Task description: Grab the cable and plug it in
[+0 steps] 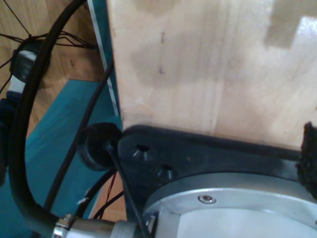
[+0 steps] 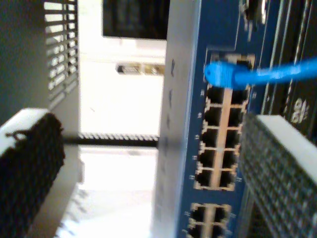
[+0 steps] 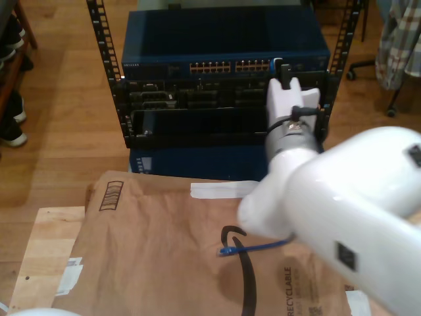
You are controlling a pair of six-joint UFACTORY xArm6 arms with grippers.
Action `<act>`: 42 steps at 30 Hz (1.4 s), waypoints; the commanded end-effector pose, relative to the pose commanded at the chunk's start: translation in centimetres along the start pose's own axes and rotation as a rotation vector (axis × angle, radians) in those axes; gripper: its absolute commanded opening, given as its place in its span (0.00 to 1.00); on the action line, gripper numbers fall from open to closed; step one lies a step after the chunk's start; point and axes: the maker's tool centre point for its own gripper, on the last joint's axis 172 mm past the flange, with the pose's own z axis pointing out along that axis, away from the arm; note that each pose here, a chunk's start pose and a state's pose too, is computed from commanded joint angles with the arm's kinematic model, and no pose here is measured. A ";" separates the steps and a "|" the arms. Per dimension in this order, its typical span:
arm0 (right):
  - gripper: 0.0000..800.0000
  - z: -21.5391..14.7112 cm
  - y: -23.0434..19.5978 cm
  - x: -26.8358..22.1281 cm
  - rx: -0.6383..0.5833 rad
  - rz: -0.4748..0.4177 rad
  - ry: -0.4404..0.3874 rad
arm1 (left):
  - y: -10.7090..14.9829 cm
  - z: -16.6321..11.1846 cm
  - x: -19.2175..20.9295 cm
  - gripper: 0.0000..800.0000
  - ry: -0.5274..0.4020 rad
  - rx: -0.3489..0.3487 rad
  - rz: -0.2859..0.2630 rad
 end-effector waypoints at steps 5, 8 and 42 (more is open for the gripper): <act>0.88 -0.4 1.9 3.4 -0.142 -0.115 -0.079 | 0.0 0.0 0.0 1.00 0.000 0.000 0.000; 1.00 -1.9 3.9 5.6 -0.240 -0.162 -0.104 | 0.0 0.0 0.0 1.00 0.000 0.000 0.000; 1.00 -51.2 31.8 29.8 -1.561 -0.211 -0.275 | 0.0 0.0 0.0 1.00 0.000 0.000 0.000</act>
